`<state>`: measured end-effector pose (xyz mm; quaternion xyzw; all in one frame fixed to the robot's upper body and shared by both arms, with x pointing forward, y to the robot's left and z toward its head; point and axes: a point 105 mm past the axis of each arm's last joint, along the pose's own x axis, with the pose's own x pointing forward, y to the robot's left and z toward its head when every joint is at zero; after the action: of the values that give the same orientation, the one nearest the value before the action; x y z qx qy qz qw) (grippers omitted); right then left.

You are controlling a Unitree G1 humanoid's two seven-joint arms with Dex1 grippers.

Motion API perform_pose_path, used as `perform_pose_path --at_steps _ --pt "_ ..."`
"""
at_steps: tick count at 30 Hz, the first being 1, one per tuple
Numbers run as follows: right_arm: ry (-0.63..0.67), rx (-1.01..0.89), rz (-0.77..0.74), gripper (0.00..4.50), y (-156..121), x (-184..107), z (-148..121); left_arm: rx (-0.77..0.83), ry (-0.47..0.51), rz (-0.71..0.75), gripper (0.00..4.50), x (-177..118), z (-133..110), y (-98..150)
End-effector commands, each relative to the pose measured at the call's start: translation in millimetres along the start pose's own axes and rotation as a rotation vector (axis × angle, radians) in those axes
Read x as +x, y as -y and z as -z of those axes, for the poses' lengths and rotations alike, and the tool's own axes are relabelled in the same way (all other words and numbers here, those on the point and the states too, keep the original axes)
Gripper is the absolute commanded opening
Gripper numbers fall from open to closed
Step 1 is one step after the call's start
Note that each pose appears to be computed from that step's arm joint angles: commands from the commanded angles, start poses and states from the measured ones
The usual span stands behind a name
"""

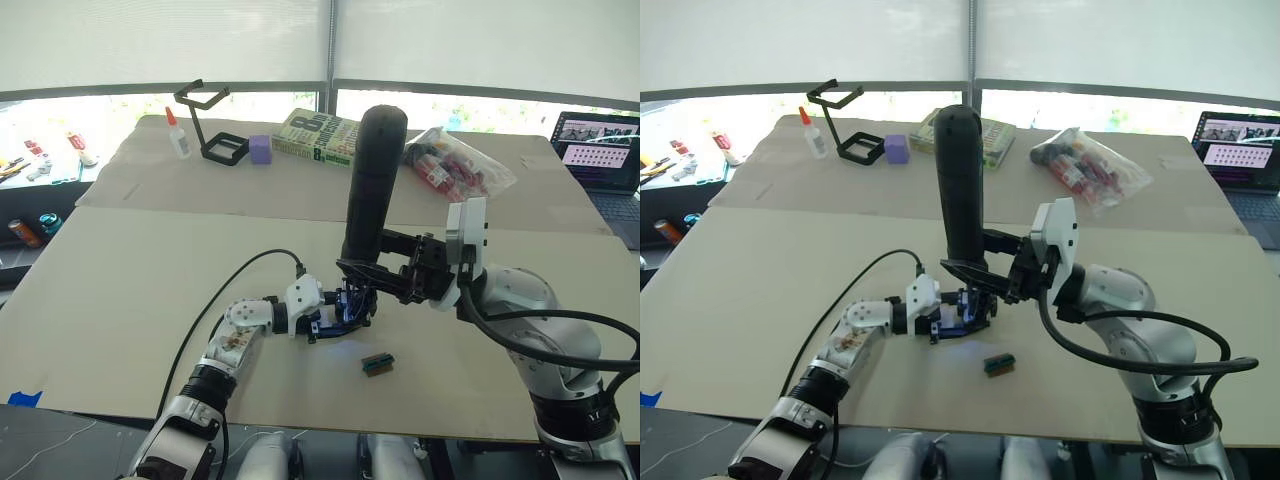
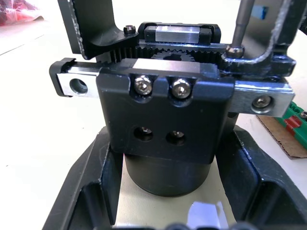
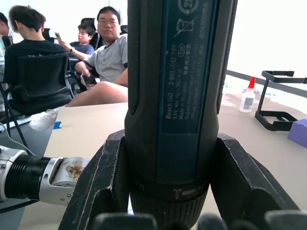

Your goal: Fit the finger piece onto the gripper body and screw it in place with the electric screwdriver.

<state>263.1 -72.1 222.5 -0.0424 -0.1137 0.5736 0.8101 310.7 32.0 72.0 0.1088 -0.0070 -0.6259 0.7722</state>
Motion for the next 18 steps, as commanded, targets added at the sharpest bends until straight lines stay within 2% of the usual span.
perform_pose_path --at_steps 1,7,11,18 --pt "-0.085 0.024 0.014 1.93 5.4 -5.3 15.1 -0.006 0.016 0.025 2.28 2.2 -0.1 6.3" --pt "0.101 -0.085 -0.096 1.93 -1.0 1.2 -46.5 -0.022 -0.029 0.012 2.28 0.5 8.3 4.8" --pt "0.204 -0.125 -0.16 1.93 -8.4 -2.5 -73.5 -0.039 -0.07 -0.007 2.28 -0.9 16.2 2.6" --pt "0.232 -0.152 -0.175 1.93 -9.1 -9.2 -79.7 -0.046 -0.08 -0.017 2.28 -0.4 19.0 2.7"
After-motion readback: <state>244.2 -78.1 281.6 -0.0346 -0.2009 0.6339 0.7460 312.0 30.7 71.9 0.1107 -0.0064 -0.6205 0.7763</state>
